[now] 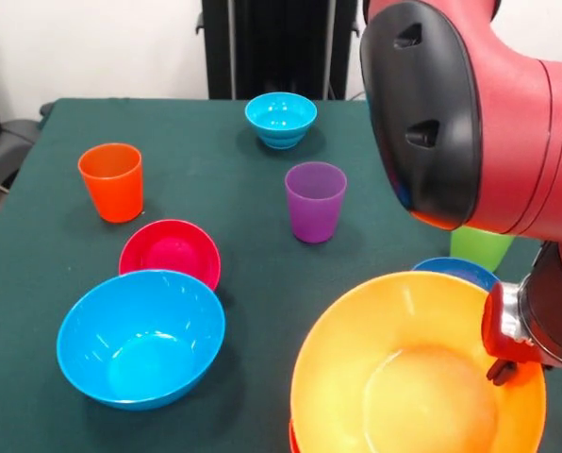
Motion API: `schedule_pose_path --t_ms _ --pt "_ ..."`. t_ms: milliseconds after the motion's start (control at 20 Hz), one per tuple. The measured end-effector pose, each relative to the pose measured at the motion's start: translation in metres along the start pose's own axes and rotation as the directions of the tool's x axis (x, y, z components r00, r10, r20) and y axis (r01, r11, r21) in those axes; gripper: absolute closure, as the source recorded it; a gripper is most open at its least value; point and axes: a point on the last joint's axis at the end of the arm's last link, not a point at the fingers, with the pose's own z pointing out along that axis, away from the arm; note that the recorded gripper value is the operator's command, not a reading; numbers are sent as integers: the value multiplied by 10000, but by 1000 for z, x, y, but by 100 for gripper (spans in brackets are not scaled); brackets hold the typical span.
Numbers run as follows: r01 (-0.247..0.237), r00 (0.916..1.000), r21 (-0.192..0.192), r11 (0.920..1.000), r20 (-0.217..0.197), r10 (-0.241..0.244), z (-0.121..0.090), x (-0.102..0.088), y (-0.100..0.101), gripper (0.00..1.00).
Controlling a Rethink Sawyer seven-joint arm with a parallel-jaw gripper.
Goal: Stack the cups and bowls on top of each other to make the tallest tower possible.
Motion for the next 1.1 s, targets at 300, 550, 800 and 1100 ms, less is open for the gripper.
schedule_pose_path --t_ms 300,550,800,1100 --pt "-231 9997 111 9997 36 230 0 -7 -1 100" --pt "-431 9990 487 9979 122 425 4 -13 -9 100" --pt "-645 9978 1057 9923 221 625 14 -18 -21 100" --pt "-776 9969 1434 9866 206 754 27 -20 -30 100"
